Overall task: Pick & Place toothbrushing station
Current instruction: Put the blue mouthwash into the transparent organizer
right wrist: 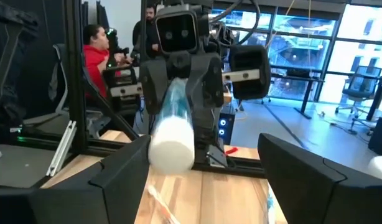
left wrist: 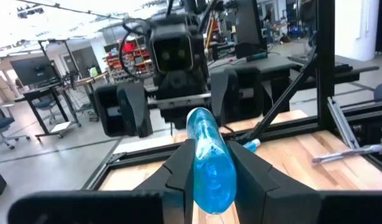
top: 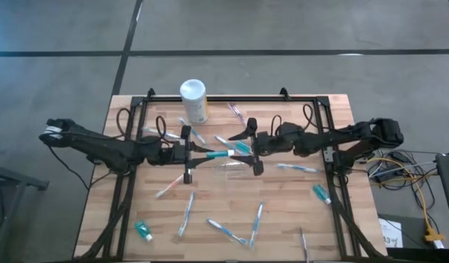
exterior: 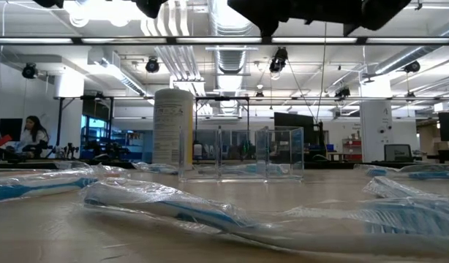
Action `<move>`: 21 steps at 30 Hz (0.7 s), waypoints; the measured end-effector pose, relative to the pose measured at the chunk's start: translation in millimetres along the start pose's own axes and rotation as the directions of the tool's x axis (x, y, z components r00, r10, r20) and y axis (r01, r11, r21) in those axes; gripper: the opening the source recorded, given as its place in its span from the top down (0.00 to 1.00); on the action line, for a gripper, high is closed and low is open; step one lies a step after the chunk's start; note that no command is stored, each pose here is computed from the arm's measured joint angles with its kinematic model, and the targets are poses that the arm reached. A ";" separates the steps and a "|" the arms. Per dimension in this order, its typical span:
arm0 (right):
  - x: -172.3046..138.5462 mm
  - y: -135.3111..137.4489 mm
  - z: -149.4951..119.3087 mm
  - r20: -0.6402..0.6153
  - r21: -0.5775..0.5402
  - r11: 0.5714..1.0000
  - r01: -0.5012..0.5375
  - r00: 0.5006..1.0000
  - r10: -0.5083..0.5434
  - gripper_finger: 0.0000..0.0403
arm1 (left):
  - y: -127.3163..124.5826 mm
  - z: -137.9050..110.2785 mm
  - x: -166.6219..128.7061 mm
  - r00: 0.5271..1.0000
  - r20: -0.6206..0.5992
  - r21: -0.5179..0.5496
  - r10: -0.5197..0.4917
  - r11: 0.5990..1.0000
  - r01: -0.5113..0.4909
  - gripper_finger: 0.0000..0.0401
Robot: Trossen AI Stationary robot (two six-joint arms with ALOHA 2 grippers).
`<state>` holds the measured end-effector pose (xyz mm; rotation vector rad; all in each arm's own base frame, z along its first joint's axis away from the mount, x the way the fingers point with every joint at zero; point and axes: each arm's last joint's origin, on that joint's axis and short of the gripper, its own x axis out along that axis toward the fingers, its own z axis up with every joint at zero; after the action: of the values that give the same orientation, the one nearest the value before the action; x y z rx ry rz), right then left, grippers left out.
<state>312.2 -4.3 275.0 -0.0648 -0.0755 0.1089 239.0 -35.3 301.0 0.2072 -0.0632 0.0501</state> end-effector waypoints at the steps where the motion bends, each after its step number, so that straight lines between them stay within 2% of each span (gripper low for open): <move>1: 2.2 -0.3 1.2 -0.003 0.001 1.000 -0.003 1.000 0.003 0.28 | 0.3 -0.7 0.6 1.000 -0.003 0.001 0.002 1.000 -0.002 0.81; 8: 10.9 -1.4 0.4 -0.091 0.004 1.000 -0.011 0.996 0.012 0.37 | 1.5 -1.3 0.8 1.000 -0.009 0.002 0.005 1.000 -0.005 0.81; 21: 11.3 -0.4 4.7 -0.072 -0.009 0.999 -0.053 0.996 0.052 0.52 | 2.0 -1.1 -0.5 1.000 -0.009 -0.004 0.001 1.000 -0.001 0.81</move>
<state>323.1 -3.1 280.5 -0.0812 -0.0022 0.1585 238.5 -33.2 300.3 0.2032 -0.0546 0.0520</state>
